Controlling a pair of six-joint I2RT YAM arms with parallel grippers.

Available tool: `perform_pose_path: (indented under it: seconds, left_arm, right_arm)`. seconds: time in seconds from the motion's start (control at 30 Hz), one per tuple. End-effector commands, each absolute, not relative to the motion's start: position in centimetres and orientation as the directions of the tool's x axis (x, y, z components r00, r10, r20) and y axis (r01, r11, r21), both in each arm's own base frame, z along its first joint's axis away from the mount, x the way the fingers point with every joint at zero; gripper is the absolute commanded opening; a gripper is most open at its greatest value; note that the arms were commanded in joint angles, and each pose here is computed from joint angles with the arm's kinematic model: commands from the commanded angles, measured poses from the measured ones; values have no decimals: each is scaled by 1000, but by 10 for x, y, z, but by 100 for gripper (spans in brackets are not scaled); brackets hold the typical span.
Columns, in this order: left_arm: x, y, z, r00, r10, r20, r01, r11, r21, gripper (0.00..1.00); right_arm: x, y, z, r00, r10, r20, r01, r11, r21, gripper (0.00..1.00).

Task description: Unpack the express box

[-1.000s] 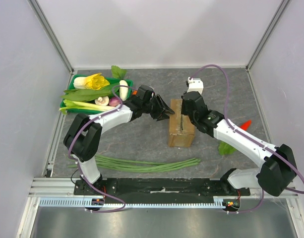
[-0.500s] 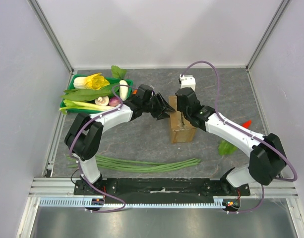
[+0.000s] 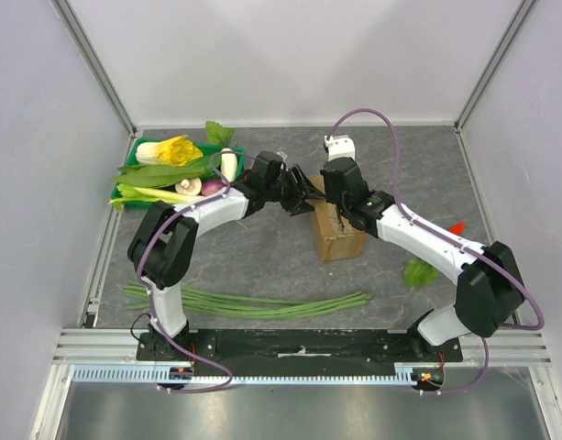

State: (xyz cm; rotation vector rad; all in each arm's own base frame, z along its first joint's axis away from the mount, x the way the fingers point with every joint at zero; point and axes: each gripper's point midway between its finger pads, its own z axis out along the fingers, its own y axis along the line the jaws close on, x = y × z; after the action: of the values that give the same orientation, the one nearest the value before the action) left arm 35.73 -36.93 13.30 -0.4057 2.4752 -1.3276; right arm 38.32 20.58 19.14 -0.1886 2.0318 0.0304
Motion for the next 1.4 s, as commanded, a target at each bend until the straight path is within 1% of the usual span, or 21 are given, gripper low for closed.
perform_pose_path:
  seconds: [0.0, 0.1, 0.13, 0.2, 0.3, 0.33, 0.47, 0.7, 0.9, 1.2, 1.3, 1.37]
  left_arm:
    - [381, -373, 143, -900, -381, -211, -27, 532, -846, 62]
    - [401, -363, 139, -871, -405, -277, -15, 587, -810, 62]
    - [406, -356, 132, -862, -408, -301, -22, 623, -782, 63]
    - [412, -355, 134, -853, -405, -328, -11, 643, -766, 63]
    - [411, -352, 121, -857, -420, -299, -62, 660, -749, 63]
    - [410, -352, 117, -857, -437, -273, -94, 654, -751, 62]
    - [409, -352, 106, -853, -469, -228, -155, 645, -748, 60]
    - [410, -350, 96, -842, -485, -236, -192, 678, -710, 58]
    - [412, -348, 94, -827, -506, -245, -217, 689, -691, 57]
    - [416, -352, 91, -821, -515, -247, -231, 695, -680, 57]
    - [417, -354, 92, -821, -513, -249, -227, 695, -682, 56]
    - [416, -354, 94, -825, -504, -254, -216, 697, -684, 56]
  right_arm:
    - [369, 219, 187, -470, -101, -877, -215, 977, 2, 0]
    - [360, 218, 185, -487, -108, -867, -236, 972, 11, 0]
    - [358, 218, 185, -488, -108, -866, -239, 971, 13, 0]
    - [355, 215, 182, -500, -118, -858, -237, 971, 5, 0]
    - [351, 211, 180, -513, -124, -849, -231, 973, -2, 0]
    - [350, 210, 182, -514, -116, -850, -225, 974, 3, 0]
    - [345, 204, 185, -542, -100, -834, -188, 982, 4, 0]
    - [333, 195, 188, -592, -50, -805, -115, 993, 23, 0]
    - [319, 197, 184, -637, -22, -770, -84, 996, 41, 0]
    - [300, 213, 186, -671, -14, -742, -117, 989, 88, 0]
    - [296, 209, 192, -665, -13, -747, -114, 990, 85, 0]
    - [298, 201, 200, -646, 0, -764, -82, 994, 70, 0]
